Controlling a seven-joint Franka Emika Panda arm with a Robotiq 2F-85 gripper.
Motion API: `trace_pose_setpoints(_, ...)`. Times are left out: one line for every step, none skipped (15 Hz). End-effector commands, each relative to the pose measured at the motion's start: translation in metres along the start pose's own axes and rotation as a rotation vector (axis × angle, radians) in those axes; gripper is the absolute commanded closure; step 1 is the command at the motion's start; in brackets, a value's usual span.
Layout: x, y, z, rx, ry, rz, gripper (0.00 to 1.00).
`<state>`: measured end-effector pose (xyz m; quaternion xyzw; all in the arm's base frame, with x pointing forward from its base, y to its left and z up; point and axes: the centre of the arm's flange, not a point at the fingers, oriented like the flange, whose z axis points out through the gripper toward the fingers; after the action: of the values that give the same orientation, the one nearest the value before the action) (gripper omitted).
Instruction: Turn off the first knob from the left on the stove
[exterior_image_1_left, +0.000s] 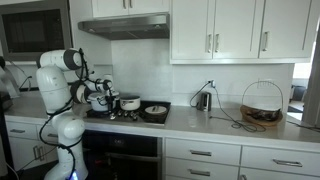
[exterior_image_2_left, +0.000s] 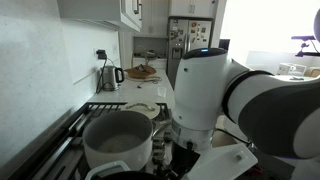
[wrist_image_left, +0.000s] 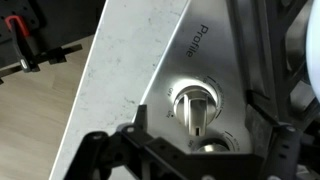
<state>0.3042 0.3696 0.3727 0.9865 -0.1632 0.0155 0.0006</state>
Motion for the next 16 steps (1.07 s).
trace_pose_setpoints(-0.0012,0.0063,0.0048,0.019,-0.009,-0.007,0.00)
trace_pose_setpoints(-0.0016,0.0070,0.0058,0.018,-0.009,-0.008,0.00)
trace_pose_setpoints(-0.0020,0.0080,0.0062,0.014,-0.007,-0.005,0.05)
trace_pose_setpoints(-0.0021,0.0088,0.0064,0.014,-0.007,-0.004,0.19)
trace_pose_setpoints(-0.0023,0.0099,0.0063,0.013,-0.004,-0.001,0.29)
trace_pose_setpoints(-0.0023,0.0103,0.0063,0.011,-0.005,-0.001,0.31)
trace_pose_setpoints(-0.0019,0.0106,0.0060,0.011,-0.004,0.000,0.38)
trace_pose_setpoints(-0.0016,0.0106,0.0057,0.010,-0.002,0.002,0.47)
trace_pose_setpoints(-0.0013,0.0102,0.0050,0.009,-0.001,0.001,0.55)
trace_pose_setpoints(-0.0010,0.0098,0.0044,0.008,0.000,0.000,0.63)
trace_pose_setpoints(-0.0007,0.0089,0.0030,0.012,0.004,-0.001,0.69)
trace_pose_setpoints(-0.0007,0.0085,0.0016,0.013,0.007,0.000,0.77)
trace_pose_setpoints(-0.0008,0.0083,0.0005,0.013,0.010,-0.001,0.85)
trace_pose_setpoints(-0.0011,0.0076,-0.0011,0.017,0.012,-0.002,0.92)
trace_pose_setpoints(-0.0015,0.0067,-0.0019,0.023,0.014,-0.005,0.97)
trace_pose_setpoints(-0.0020,0.0066,-0.0012,0.025,0.014,-0.006,0.99)
